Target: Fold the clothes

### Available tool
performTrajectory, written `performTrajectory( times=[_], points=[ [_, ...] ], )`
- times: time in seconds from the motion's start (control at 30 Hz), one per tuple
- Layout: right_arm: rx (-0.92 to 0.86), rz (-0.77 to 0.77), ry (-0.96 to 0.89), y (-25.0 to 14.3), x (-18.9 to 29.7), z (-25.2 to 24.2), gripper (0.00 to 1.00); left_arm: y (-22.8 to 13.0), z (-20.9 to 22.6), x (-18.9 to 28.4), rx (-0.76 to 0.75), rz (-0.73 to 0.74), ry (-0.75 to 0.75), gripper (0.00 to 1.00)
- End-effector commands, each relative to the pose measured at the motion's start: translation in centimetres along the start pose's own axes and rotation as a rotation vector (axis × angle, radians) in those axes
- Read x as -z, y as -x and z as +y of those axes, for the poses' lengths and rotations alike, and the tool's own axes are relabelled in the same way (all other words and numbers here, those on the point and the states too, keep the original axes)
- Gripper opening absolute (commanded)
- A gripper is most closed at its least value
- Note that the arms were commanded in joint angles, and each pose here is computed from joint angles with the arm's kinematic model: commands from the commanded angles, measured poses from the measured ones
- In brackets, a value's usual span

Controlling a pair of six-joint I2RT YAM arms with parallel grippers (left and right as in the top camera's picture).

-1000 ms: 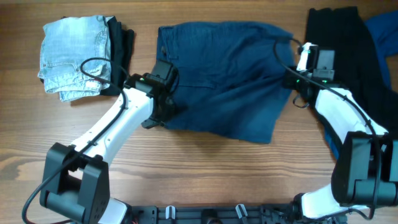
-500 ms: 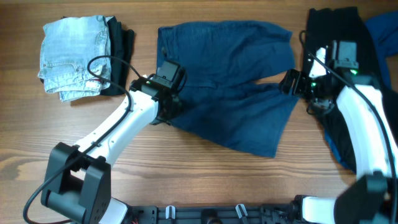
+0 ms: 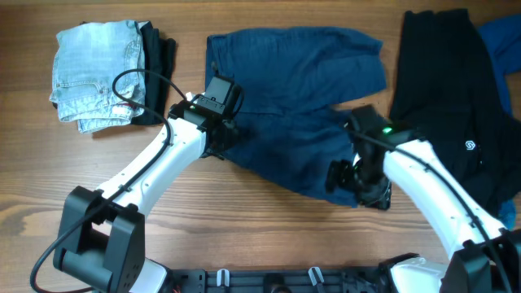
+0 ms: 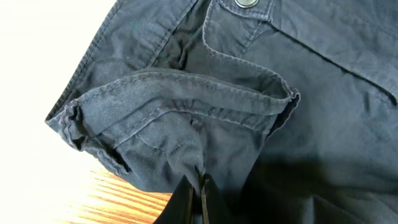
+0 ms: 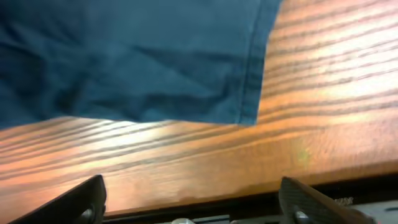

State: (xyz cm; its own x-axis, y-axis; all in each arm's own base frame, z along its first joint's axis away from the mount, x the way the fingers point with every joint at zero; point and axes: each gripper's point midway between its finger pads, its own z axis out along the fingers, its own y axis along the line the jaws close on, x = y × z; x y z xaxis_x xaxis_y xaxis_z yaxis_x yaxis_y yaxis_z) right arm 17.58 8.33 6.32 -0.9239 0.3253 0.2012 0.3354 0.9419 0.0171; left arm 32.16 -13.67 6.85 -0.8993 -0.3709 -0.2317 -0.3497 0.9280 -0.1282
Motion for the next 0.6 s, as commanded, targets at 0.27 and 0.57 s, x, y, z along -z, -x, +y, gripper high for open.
performTrajectory(
  times=[0.27, 0.57],
  points=[
    [-0.314, -0.193, -0.013, 2.2, -5.6, -0.9, 0.84, 0.3, 0.5, -0.3, 0.013, -0.014, 0.023, 0.04],
    [-0.374, -0.252, 0.059, 3.6, -6.3, 0.0, 0.55, 0.3, 0.5, -0.3, 0.013, -0.014, 0.023, 0.04]
  ],
)
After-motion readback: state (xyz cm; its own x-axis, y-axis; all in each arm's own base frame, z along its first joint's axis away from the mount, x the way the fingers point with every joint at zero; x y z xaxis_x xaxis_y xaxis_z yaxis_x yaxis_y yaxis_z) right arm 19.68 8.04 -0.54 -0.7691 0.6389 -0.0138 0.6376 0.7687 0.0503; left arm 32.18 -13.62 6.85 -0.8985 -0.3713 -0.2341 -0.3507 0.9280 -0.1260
